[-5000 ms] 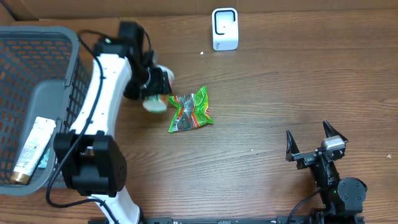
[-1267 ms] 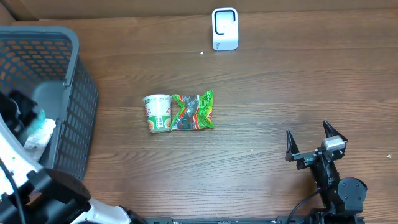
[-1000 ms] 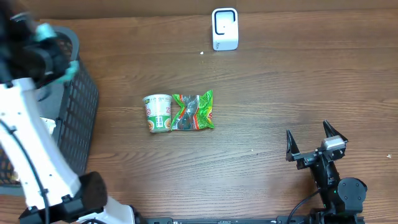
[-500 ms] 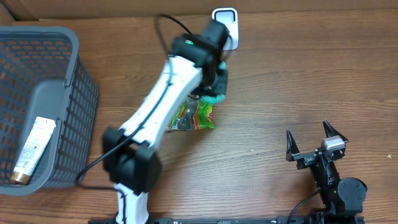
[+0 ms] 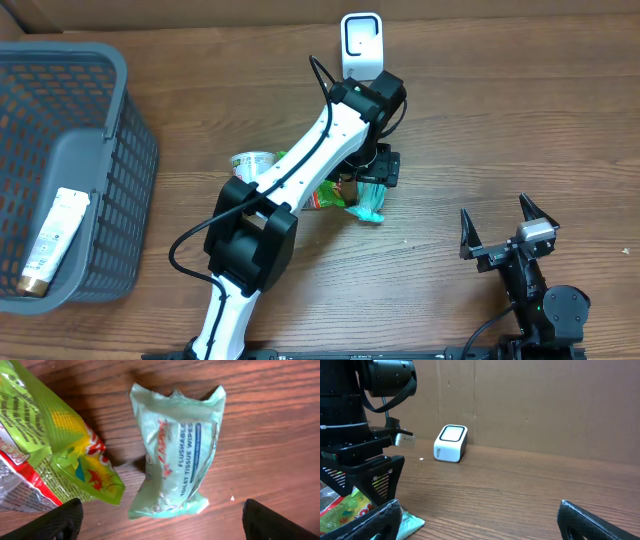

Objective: Scan the item barcode
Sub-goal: 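Carry the green wipes pack out and place it right of the snack bag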

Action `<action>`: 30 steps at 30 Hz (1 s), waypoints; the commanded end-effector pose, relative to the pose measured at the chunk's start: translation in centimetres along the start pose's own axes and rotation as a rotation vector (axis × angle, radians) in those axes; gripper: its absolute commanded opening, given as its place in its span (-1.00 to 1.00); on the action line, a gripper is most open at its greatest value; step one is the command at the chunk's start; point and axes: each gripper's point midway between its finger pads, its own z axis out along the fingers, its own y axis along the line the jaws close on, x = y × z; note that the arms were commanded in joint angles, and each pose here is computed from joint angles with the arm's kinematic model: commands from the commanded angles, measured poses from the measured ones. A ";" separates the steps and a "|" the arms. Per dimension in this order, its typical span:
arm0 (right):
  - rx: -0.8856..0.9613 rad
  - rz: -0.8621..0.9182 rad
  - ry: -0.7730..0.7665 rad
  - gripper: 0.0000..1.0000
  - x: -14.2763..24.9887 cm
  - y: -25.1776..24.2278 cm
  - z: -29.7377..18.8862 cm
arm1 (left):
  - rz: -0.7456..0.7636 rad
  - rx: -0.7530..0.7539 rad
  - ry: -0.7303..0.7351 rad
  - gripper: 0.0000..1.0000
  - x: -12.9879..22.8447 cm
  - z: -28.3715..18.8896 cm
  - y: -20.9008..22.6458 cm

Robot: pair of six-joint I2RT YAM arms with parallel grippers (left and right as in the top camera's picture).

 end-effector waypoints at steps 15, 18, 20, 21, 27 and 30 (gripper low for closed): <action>0.009 0.006 -0.003 1.00 0.2 -0.1 0.0 | -0.255 0.098 -0.645 0.77 -2.2 -30.1 17.4; 0.009 0.006 -0.003 1.00 0.2 -0.1 0.0 | -0.365 0.056 -0.703 0.77 0.0 -32.3 22.5; 0.009 0.006 -0.003 1.00 0.2 -0.1 0.0 | -0.489 0.001 -0.718 0.75 2.6 -33.1 27.0; 0.009 0.006 -0.003 1.00 0.2 -0.1 0.0 | -0.539 -0.021 -0.718 0.75 3.8 -33.2 28.6; 0.009 0.006 -0.003 1.00 0.2 -0.1 0.0 | -0.948 -0.157 -0.568 0.77 13.9 -29.6 41.0; 0.009 0.006 -0.003 1.00 0.2 -0.1 0.0 | -1.059 -0.145 -0.482 0.77 16.4 -27.0 43.5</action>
